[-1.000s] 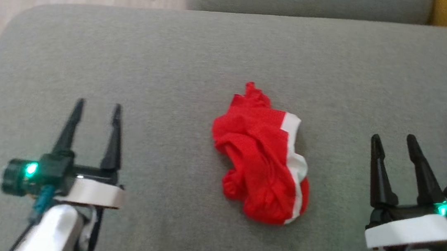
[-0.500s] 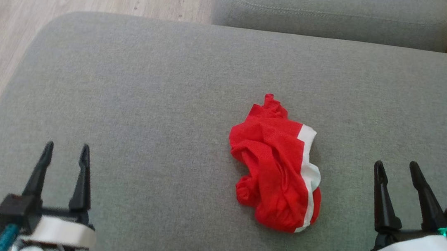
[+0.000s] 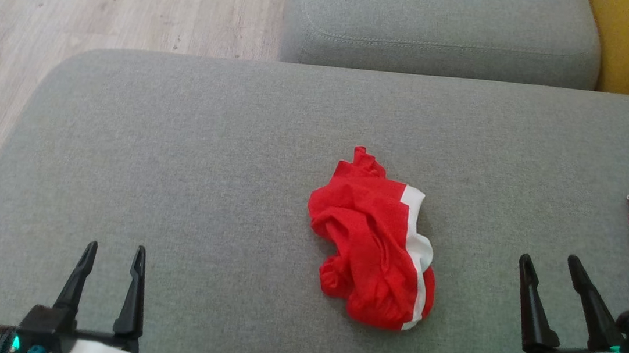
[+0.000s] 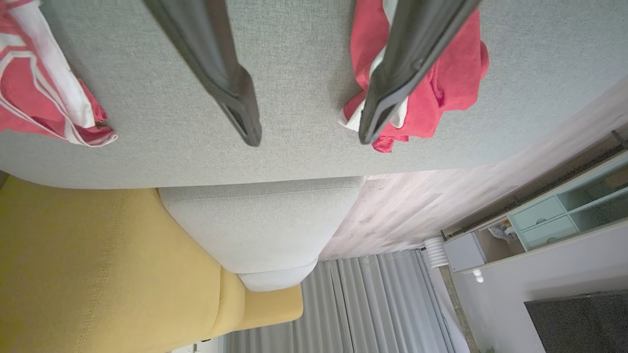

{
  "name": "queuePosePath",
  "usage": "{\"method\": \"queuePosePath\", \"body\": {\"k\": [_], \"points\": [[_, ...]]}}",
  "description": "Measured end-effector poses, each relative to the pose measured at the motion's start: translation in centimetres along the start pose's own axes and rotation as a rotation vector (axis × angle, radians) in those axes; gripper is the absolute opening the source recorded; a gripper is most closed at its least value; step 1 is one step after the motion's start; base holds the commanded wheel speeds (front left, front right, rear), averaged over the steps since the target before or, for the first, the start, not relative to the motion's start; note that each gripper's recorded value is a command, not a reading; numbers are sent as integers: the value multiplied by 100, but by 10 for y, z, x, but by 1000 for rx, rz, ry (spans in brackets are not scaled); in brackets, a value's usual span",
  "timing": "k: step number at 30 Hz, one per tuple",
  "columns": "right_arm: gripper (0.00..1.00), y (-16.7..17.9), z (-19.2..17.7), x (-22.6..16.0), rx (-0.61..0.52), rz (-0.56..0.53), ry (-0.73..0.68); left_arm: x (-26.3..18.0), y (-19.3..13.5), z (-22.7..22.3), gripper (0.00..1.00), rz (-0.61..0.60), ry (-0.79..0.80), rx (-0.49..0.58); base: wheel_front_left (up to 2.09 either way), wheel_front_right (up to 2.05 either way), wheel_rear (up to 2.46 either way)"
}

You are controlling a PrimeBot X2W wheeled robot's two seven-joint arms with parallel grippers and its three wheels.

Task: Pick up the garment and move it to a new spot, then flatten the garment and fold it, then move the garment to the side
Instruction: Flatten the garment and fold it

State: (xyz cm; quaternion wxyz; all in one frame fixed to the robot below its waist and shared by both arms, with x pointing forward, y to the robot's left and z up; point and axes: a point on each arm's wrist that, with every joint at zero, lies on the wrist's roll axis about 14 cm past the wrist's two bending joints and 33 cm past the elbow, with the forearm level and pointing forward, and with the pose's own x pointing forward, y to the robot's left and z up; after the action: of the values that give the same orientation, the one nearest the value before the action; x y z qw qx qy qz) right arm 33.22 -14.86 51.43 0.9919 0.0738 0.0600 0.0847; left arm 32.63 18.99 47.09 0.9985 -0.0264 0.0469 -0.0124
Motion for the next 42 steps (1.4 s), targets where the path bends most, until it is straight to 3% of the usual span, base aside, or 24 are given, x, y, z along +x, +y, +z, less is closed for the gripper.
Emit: {"method": "queuePosePath", "body": {"k": [23, 27, 31, 38, 42], "points": [[100, -3, -7, 1, 10, -9, 23, 5, -6, -8, 100, -11, 32, -4, 0, 0, 0], [100, -4, -10, 2, 18, -13, 32, 8, -18, -12, 100, -53, 53, -10, 0, 0, 0], [100, -7, -15, 7, 22, -20, 52, 20, -68, -13, 100, -218, 93, -33, 0, 0, 0], [100, -9, -15, 30, 25, -16, 54, 18, -220, -8, 100, -713, 175, -28, 0, 0, 0], [100, -14, -20, 39, 29, -27, 70, 2, -256, -41, 100, -860, 319, 18, 0, 0, 0]]}}
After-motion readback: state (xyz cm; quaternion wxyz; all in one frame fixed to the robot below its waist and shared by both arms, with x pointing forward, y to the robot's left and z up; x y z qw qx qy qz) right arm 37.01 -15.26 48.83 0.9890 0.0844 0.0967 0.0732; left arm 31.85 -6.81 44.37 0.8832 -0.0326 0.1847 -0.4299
